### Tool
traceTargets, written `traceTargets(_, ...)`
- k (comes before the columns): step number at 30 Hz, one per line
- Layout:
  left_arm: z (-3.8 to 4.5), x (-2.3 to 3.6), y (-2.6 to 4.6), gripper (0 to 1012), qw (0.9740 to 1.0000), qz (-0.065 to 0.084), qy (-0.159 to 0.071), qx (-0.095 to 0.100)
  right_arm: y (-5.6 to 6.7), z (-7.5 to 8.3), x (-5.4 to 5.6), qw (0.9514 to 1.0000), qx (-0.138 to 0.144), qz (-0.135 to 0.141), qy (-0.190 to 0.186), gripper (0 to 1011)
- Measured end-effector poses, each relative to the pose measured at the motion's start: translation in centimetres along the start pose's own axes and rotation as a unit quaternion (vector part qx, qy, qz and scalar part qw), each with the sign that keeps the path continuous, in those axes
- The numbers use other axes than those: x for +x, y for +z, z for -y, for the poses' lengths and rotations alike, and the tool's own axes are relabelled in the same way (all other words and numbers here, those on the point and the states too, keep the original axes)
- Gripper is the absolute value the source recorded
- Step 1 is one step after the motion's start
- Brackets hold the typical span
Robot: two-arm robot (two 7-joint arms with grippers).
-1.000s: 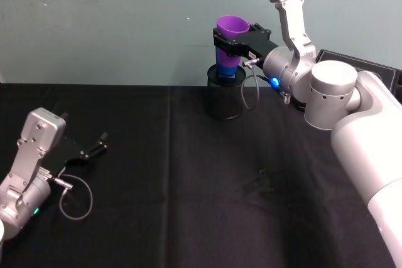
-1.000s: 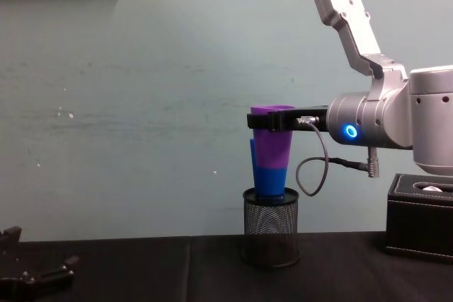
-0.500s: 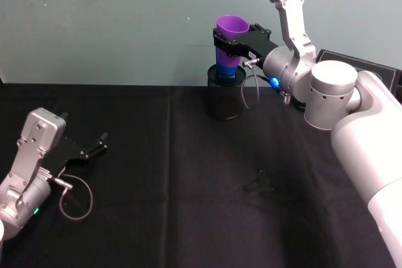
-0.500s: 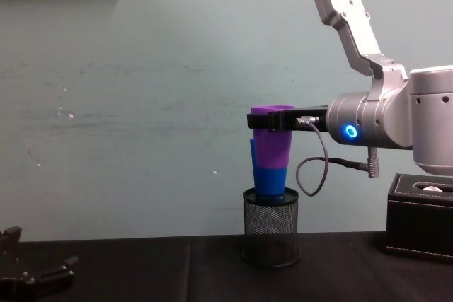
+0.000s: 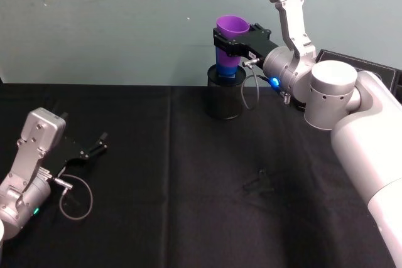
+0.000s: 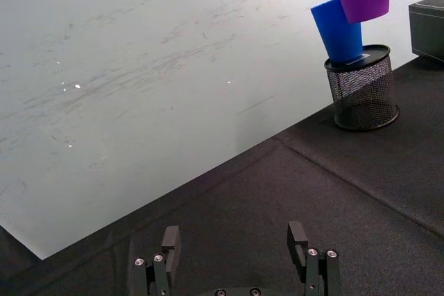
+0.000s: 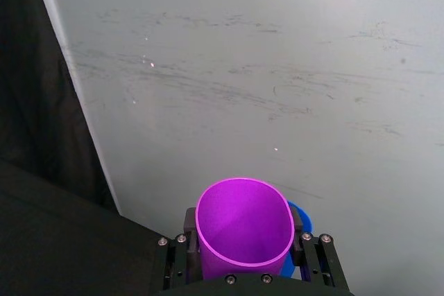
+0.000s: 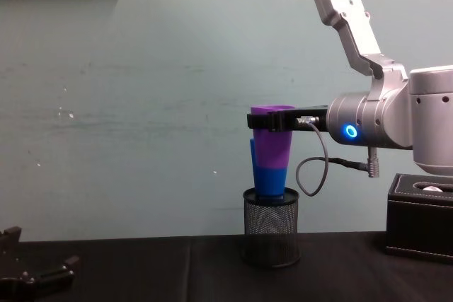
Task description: Pick up one cup with a gripper and tap it against the other cup.
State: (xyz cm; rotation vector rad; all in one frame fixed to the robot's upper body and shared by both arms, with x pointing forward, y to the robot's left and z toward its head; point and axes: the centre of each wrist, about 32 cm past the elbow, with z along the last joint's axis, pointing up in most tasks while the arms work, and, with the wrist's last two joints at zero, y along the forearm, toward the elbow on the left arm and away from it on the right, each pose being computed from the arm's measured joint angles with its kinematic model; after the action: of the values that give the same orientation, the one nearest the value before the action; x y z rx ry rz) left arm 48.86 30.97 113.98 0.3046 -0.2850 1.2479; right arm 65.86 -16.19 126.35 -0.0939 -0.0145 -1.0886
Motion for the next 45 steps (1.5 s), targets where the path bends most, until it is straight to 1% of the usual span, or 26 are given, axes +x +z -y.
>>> traceTargets(26, 0.0, 0.0, 0.0, 1011, 1.0, 0.0, 0.0, 0.0, 0.0, 0.0, 0.0, 1.0, 0.0, 0.0, 0.0, 731)
traceTargets(28, 0.0, 0.0, 0.0, 1012, 1.0, 0.0, 0.0, 0.0, -0.2, 0.1, 0.0, 1.0, 0.0, 0.0, 0.006, 731)
traceTargets(31, 0.0, -0.01, 0.0, 1011, 1.0, 0.0, 0.0, 0.0, -0.4, 0.5, 0.0, 0.9999, -0.001, 0.001, 0.015, 731)
traceTargets(34, 0.0, 0.0, 0.0, 1011, 1.0, 0.0, 0.0, 0.0, -0.6, 1.4, 0.2, 0.9996, -0.007, 0.0, 0.026, 731)
traceTargets(35, 0.0, 0.0, 0.0, 1011, 1.0, 0.0, 0.0, 0.0, -0.6, 1.4, 0.2, 0.9996, -0.007, 0.0, 0.026, 731)
traceTargets(45, 0.0, 0.0, 0.0, 1011, 1.0, 0.0, 0.0, 0.0, -0.2, 4.6, 0.9, 0.9979, -0.008, 0.001, 0.064, 731)
